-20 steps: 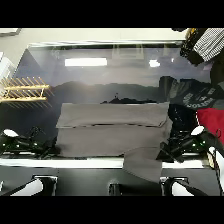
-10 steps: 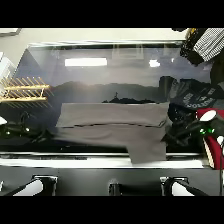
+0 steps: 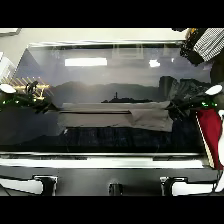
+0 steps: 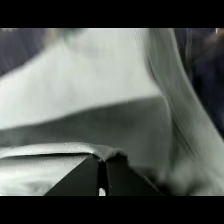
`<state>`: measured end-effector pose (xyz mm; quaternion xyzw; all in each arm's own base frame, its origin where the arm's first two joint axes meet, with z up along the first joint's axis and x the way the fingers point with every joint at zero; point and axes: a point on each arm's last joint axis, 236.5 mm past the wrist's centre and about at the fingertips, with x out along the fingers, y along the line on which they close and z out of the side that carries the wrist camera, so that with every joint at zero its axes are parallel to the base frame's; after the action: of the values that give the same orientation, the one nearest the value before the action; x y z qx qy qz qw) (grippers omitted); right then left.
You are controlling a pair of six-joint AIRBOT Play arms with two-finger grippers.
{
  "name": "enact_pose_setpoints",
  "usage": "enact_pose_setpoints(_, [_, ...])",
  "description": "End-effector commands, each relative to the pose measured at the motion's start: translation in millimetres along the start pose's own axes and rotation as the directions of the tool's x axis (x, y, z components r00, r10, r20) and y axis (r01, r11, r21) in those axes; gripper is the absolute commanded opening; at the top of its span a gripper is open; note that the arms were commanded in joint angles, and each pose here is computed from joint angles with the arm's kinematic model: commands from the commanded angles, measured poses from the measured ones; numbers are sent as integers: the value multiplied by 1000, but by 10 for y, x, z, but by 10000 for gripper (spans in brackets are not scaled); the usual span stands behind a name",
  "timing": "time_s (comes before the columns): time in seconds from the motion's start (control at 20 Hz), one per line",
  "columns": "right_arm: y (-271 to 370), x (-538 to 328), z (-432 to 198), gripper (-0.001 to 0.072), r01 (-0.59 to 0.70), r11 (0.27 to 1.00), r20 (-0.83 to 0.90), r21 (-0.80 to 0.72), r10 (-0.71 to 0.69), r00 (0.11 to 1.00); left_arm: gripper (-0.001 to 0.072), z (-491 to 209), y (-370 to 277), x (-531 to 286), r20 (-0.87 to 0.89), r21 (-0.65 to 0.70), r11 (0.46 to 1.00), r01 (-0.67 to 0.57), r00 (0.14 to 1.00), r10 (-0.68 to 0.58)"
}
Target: Fold the clothes and pants, and hang the long-sleeved shirts on hangers.
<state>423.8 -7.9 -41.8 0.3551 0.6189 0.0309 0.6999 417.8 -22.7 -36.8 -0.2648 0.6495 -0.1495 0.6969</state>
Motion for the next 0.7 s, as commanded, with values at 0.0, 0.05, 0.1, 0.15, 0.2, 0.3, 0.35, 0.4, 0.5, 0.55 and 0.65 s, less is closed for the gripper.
enact_pose_setpoints(0.0, [111, 333, 238, 38, -9, 1000, 27, -15, 10, 1000, 25, 263, -78, 190, -21, 11, 1000, 14, 1000, -13])
enact_pose_setpoints(0.05, [97, 417, 262, 38, -5, 1000, 30, -6, 5, 1000, 24, 250, -25, 269, -39, -15, 1000, 11, 999, -11])
enact_pose_setpoints(0.1, [73, 462, 269, 38, -3, 1000, 27, 3, 3, 1000, 24, 233, 28, 329, -56, -38, 999, 11, 998, -14])
enact_pose_setpoints(0.15, [54, 481, 264, 38, 1, 1000, 22, 4, -1, 1000, 24, 213, 81, 382, -72, -61, 998, 12, 997, -16])
enact_pose_setpoints(0.2, [30, 477, 268, 39, 8, 1000, 23, 1, -8, 1000, 24, 200, 119, 412, -83, -80, 997, 12, 996, -19])
enact_pose_setpoints(0.3, [44, 452, 285, 41, 5, 1000, 25, -2, -4, 1000, 140, 212, 144, 396, -78, -102, 995, 14, 997, -22])
enact_pose_setpoints(0.35, [88, 407, 275, 177, -1, 1000, 13, -13, 1, 1000, 467, 226, 103, 345, -72, -102, 994, 30, 997, -37])
enact_pose_setpoints(0.4, [138, 318, 278, 457, -11, 999, -1, -35, 11, 1000, 705, 218, 73, 258, -78, -95, 995, 37, 996, -45])
enact_pose_setpoints(0.5, [61, -2, 321, 695, -25, 995, -27, -95, 22, 999, 709, 268, 44, -80, -59, -74, 996, 46, 997, -50])
enact_pose_setpoints(0.55, [-87, -164, 339, 716, -32, 997, -35, -68, 29, 999, 709, 310, 40, -283, -33, -64, 997, 47, 998, -49])
enact_pose_setpoints(0.65, [-589, -406, 319, 720, -17, 999, -56, 40, 19, 998, 709, 378, 10, -699, 34, -78, 996, 44, 999, -41])
